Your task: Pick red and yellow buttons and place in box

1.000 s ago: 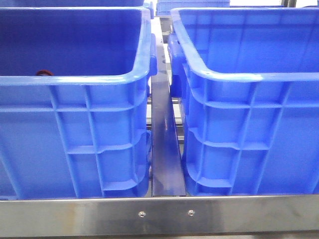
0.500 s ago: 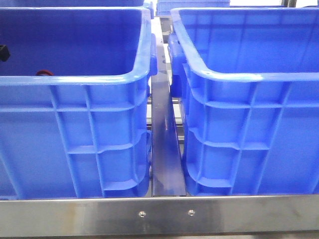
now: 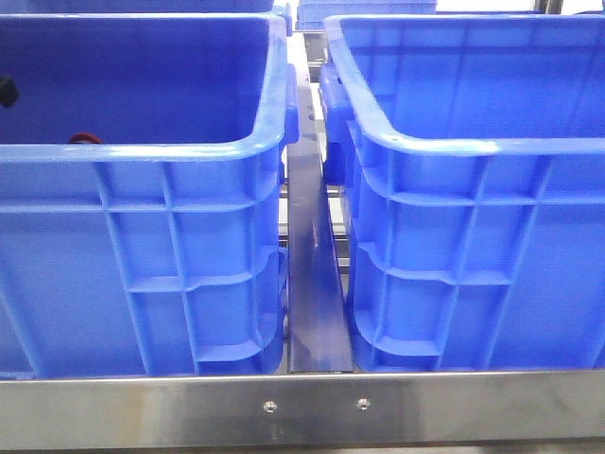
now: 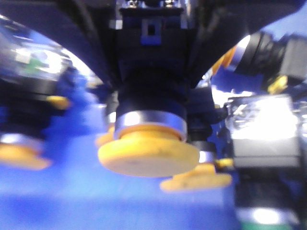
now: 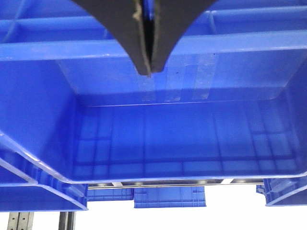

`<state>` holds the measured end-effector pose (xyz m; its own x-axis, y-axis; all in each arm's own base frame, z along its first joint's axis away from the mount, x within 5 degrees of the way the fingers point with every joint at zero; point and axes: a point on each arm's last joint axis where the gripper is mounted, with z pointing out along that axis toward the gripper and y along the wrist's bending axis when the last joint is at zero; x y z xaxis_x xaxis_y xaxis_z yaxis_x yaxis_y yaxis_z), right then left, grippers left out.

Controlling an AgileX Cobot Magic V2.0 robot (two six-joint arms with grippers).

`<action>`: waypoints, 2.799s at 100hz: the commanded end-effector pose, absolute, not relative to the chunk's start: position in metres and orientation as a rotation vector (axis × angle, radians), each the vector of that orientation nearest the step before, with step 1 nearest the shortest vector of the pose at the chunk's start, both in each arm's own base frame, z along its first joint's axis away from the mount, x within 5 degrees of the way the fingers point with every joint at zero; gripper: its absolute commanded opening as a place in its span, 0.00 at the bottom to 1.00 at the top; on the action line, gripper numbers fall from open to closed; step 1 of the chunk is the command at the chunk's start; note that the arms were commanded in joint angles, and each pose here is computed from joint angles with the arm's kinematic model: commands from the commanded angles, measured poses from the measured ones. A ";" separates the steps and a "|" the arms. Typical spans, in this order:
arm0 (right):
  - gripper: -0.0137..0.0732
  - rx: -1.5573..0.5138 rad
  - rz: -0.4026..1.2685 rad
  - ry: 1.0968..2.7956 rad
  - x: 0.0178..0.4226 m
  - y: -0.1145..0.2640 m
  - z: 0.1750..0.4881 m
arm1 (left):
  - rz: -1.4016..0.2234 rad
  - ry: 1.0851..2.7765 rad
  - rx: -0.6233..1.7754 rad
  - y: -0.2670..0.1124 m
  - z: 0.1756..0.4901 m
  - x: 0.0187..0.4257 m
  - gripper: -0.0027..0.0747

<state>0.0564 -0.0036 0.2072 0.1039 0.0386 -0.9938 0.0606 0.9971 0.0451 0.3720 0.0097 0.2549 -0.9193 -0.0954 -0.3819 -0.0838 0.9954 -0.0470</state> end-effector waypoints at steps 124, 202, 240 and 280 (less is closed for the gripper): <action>0.04 0.064 -0.012 1.370 0.054 -0.002 0.214 | -0.811 2.095 0.954 -0.195 0.367 0.252 0.15; 0.04 0.073 -0.020 1.388 0.051 -0.003 0.228 | -0.808 2.092 0.949 -0.196 0.366 0.253 0.15; 0.04 0.137 -0.054 1.695 0.049 -0.008 0.291 | -0.808 2.092 0.949 -0.196 0.366 0.253 0.15; 0.04 0.175 -0.061 1.955 0.098 -0.012 0.348 | -0.808 2.092 0.949 -0.196 0.366 0.253 0.15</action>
<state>0.0809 -0.0112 0.3292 -0.3768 0.0981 -0.9211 0.1527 0.9873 0.0427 0.2602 -0.1947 0.3426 -0.5299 0.4470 -0.7207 0.7988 0.5486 -0.2471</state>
